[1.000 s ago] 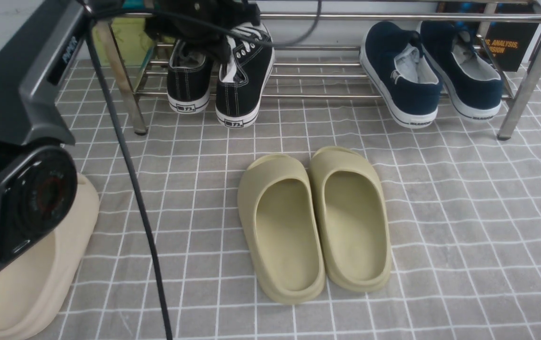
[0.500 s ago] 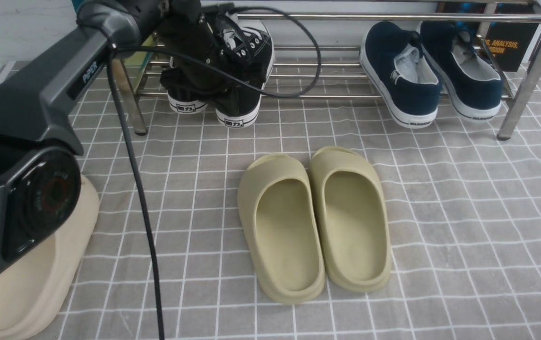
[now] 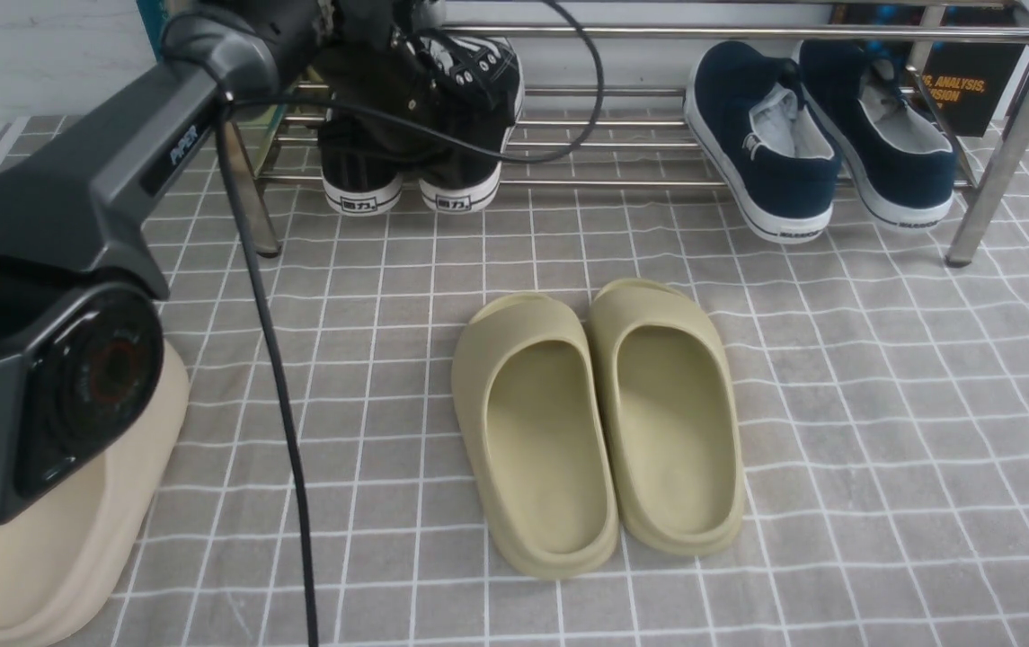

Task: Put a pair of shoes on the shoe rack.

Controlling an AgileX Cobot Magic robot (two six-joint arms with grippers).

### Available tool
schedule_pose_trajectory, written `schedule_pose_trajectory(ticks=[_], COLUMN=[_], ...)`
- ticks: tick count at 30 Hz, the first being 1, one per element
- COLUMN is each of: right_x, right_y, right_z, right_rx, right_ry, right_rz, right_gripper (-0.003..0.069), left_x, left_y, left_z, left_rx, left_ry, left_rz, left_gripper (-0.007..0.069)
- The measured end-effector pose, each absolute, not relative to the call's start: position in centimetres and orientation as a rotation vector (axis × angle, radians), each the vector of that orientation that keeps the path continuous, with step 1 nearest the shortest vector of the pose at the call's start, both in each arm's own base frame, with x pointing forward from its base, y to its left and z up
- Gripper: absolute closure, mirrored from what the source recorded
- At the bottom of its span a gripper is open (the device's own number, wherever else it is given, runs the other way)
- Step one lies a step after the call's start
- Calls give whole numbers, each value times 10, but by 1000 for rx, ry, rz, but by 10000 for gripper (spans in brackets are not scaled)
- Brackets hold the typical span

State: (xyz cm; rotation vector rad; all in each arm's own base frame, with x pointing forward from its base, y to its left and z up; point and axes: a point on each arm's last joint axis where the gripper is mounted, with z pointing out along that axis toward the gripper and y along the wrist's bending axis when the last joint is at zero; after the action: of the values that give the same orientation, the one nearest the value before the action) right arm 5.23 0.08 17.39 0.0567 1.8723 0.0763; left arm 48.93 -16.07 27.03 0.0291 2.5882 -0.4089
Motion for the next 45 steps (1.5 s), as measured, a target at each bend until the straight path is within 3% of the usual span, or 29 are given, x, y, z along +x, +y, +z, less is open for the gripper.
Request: schedule_pose_trajectory(ticks=[3,7,12,14,18,23,24,30,36,38,45], right_x=[52,52,52,52,52,52,52,52,52,52,52], right_y=[1,1,1,1,1,1,1,1,1,1,1], right_z=[174,174,174,174,174,174,174,174,174,174,174], right_rx=[57,57,57,57,57,57,57,57,57,57,57], right_ry=[1872,1872,1872,1872,1872,1872,1872,1872,1872,1872,1872], right_rz=[76,76,76,76,76,76,76,76,76,76,76], right_gripper=[419,419,419,419,419,419,419,419,419,419,419], left_x=[477,460,422,393,344,276,241,160,105,86,75], left_y=[-157,-152,-137,-126,-110,-85,-73,-48,-30,-25,-22], left_z=[277,307,377,409,439,457,465,439,368,328,256], left_rx=[91,187,214,213,252,264,253,224,216,167,129], left_ry=[2675,2677,2546,2495,2454,2393,2304,2047,1874,1829,1854], left_rz=[-374,-353,-353,-336,-296,-223,-211,-234,-217,-267,-294], left_gripper=[638,638,638,638,638,638,638,638,638,638,638])
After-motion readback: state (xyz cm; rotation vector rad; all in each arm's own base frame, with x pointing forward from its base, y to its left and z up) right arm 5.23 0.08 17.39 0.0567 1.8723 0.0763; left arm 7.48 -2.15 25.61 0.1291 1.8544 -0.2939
